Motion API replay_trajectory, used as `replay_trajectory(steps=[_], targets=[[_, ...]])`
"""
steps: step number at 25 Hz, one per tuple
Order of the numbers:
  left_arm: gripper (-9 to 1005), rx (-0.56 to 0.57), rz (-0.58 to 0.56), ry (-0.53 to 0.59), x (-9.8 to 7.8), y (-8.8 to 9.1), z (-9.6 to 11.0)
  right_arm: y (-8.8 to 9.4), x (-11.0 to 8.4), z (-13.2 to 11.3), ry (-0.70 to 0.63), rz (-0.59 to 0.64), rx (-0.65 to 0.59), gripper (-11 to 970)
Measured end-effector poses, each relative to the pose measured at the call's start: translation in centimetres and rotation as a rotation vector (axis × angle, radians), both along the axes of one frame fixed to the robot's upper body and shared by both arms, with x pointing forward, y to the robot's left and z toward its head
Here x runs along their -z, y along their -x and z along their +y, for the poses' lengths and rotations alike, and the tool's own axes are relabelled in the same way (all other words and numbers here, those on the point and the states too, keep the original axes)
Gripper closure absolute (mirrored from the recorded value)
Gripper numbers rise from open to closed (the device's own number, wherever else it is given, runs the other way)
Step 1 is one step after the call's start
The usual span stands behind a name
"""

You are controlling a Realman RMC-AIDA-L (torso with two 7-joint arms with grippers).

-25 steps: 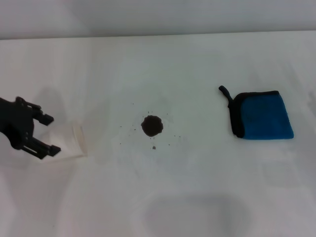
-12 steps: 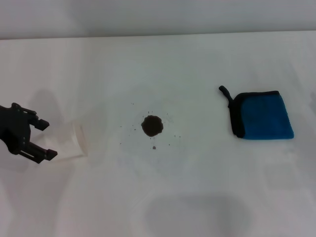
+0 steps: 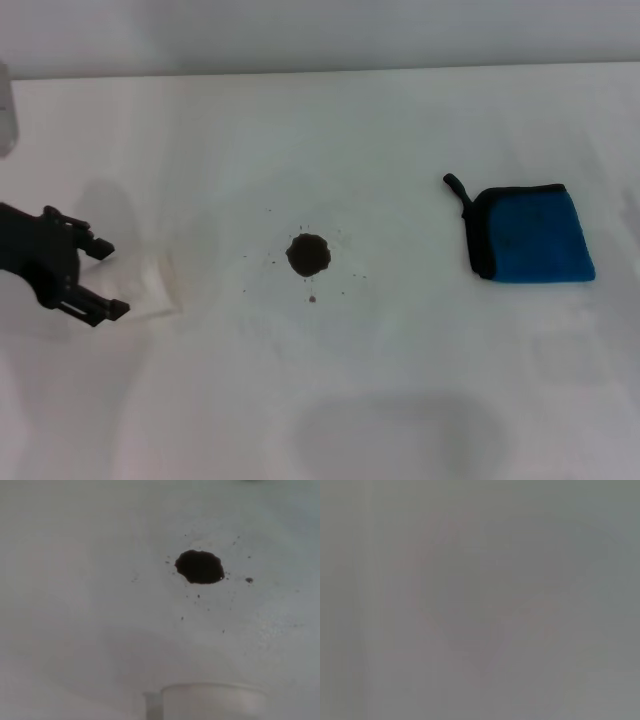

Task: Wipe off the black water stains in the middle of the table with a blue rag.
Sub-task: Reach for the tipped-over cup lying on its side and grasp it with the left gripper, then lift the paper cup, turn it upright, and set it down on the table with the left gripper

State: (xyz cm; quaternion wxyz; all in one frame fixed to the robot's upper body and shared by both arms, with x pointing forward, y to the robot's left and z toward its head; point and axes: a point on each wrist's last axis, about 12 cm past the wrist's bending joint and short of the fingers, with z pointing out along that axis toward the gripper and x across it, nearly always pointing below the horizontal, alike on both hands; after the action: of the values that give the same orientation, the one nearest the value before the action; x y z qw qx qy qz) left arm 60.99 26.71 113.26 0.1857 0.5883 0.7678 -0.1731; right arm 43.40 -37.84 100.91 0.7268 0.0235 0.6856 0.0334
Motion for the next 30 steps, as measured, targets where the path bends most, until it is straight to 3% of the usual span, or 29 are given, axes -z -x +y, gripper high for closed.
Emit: replay_trajectory(steps=[14,30], targets=[[183,0.032,0.012,-0.045,3.3,0.0,-1.8,0.0,-0.2,0.2,-0.015,-0.013,-0.018,88],[208,0.01,0.005,-0.044,3.2,-0.2,-1.8,-0.1,-0.2,0.1,-0.011,-0.009,-0.015,87]])
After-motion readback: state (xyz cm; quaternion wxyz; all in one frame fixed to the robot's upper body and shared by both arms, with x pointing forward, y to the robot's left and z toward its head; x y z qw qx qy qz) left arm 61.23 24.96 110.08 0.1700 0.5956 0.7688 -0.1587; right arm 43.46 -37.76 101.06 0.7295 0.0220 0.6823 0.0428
